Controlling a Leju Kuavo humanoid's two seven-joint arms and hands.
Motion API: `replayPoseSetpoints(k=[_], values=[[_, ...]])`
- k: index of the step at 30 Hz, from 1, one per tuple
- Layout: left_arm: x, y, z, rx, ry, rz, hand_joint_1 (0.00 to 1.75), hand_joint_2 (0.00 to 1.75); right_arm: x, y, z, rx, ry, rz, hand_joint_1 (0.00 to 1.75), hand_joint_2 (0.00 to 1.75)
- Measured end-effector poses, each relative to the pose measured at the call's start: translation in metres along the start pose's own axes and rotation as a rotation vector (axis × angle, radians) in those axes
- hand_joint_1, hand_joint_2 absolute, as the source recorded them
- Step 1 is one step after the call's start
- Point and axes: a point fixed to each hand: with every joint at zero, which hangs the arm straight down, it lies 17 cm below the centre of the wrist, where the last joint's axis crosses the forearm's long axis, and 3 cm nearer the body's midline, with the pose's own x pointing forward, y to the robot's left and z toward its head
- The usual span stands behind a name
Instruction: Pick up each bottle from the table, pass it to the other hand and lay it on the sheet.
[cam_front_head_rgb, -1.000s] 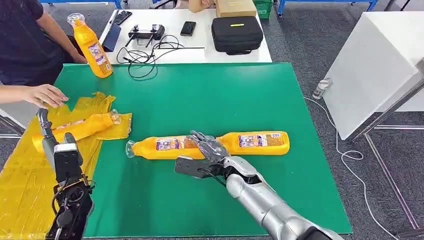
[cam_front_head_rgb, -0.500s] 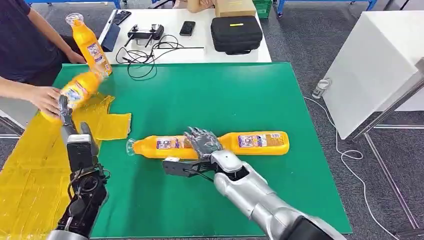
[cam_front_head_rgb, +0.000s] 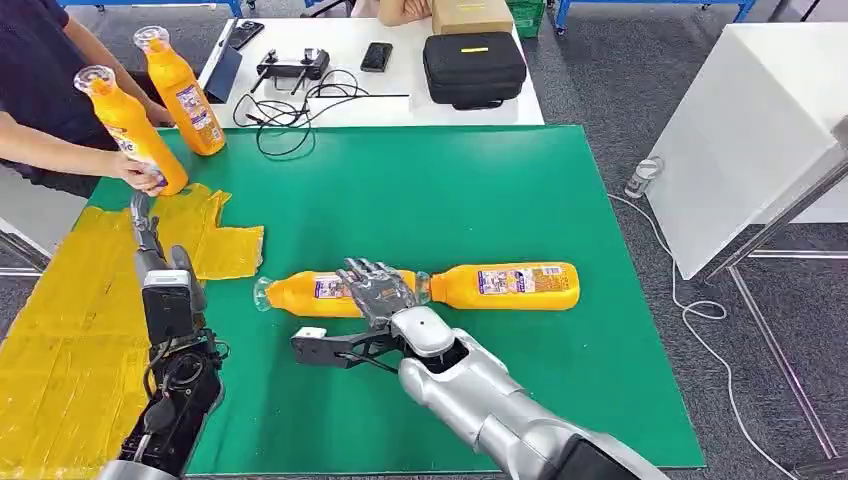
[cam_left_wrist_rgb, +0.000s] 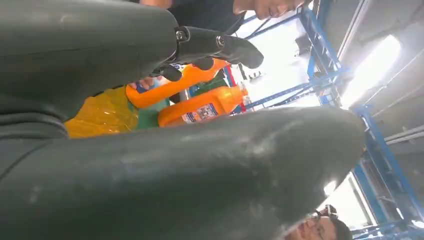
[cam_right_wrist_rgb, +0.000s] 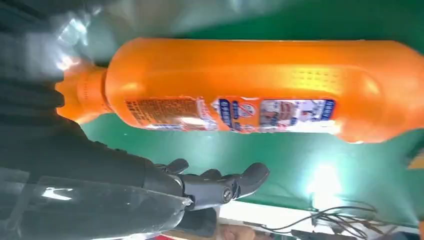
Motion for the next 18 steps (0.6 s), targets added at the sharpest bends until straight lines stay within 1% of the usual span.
replayPoseSetpoints(k=[4,9,14,18], values=[[0.0,-0.001,0.002,-0.005,0.0,0.001,0.0,0.0,0.002,0.002,0.0,0.009,0.003,0.009,0.0,1.75],[0.004,-0.01,0.005,-0.037,-0.007,0.017,0.0,0.0,-0.021,0.011,0.003,0.026,0.103,0.045,0.0,1.75],[0.011,-0.018,0.004,-0.051,-0.019,0.033,0.0,0.0,-0.053,0.024,0.009,0.061,0.203,0.08,0.0,1.75],[0.015,-0.018,0.002,-0.046,-0.023,0.05,0.0,0.0,-0.067,0.033,0.013,0.096,0.246,0.096,0.0,1.75]])
